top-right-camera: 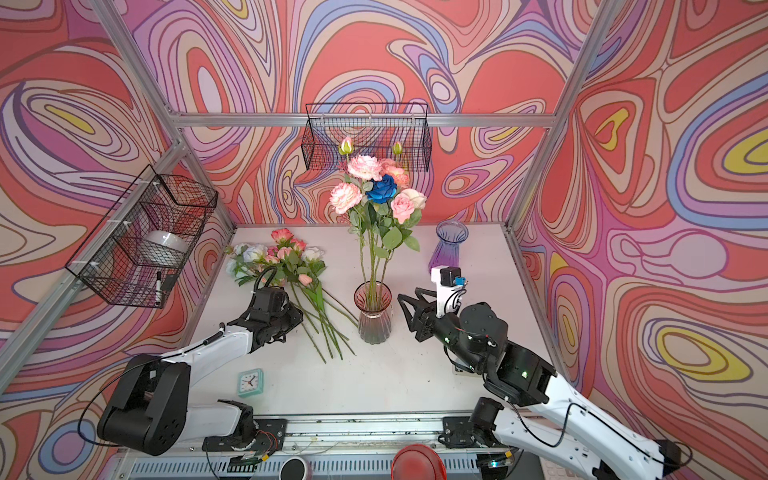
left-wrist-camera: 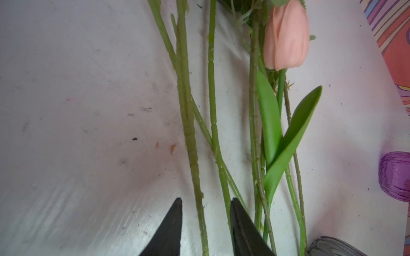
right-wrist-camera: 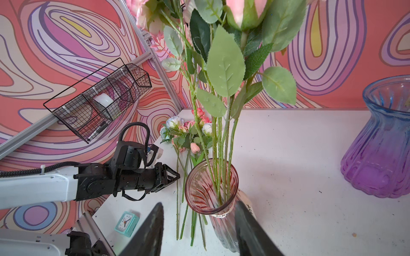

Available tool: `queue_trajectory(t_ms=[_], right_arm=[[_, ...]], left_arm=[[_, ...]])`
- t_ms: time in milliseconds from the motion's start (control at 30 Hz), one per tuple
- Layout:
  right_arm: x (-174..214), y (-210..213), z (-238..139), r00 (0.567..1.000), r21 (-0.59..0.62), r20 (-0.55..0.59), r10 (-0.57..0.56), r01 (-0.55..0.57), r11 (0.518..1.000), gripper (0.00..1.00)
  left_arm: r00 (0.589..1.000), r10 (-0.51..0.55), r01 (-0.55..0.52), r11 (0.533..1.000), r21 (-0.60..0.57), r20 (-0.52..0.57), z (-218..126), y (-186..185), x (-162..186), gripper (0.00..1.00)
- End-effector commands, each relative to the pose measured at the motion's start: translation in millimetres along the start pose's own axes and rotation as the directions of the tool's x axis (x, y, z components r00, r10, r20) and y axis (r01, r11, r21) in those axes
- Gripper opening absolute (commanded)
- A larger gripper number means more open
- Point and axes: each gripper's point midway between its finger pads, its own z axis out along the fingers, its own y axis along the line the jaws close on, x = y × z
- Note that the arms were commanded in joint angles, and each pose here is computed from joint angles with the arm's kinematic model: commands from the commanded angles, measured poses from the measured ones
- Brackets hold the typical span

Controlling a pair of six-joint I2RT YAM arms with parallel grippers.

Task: Arrange the flowers into the vase
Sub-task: 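Grasp another pink rose stem at the pile with the left gripper, then lift the pink rose with the left gripper while the right moves toward it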

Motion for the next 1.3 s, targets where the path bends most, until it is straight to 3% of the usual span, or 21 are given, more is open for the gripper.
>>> queue_trajectory(t_ms=[0,167,400,500,733,967,1133,1200,1267], right_arm=[[5,-5,0,1.0,0.023,-0.013,-0.007,0.007,1.0,0.52],[5,-7,-1,1.0,0.027,-0.011,-0.007,0.007,1.0,0.52],[4,-6,-1,1.0,0.025,-0.011,-0.007,0.007,1.0,0.53],[3,-6,-1,1.0,0.025,-0.01,-0.006,0.007,1.0,0.52],[1,-3,-1,1.0,0.017,-0.006,-0.004,0.004,1.0,0.53],[-4,0,0,1.0,0.006,0.005,0.003,-0.003,1.0,0.56],[-8,6,0,1.0,-0.018,0.01,0.008,-0.008,1.0,0.59],[-10,11,-1,1.0,-0.044,0.014,0.01,-0.009,0.999,0.6],[-13,19,-3,1.0,-0.087,0.02,0.007,-0.005,0.996,0.6]], left_arm=[[1.0,-0.021,0.021,1.0,-0.01,0.005,8,2,-2,0.27],[0.999,-0.031,0.031,0.998,-0.063,0.01,12,16,-1,0.22],[0.998,-0.03,0.033,0.998,-0.052,0.055,4,12,-12,0.0],[0.995,-0.017,0.02,0.999,-0.028,0.095,-11,2,-23,0.0],[0.974,0.004,-0.021,0.997,0.072,0.226,-78,-30,-56,0.0],[0.92,0.007,-0.091,0.976,0.196,0.392,-170,-61,-87,0.0],[0.9,0.005,-0.18,0.914,0.362,0.435,-222,-94,-89,0.0],[0.893,0.013,-0.242,0.856,0.456,0.449,-245,-113,-85,0.0],[0.881,0.03,-0.324,0.766,0.556,0.472,-272,-135,-79,0.0]])
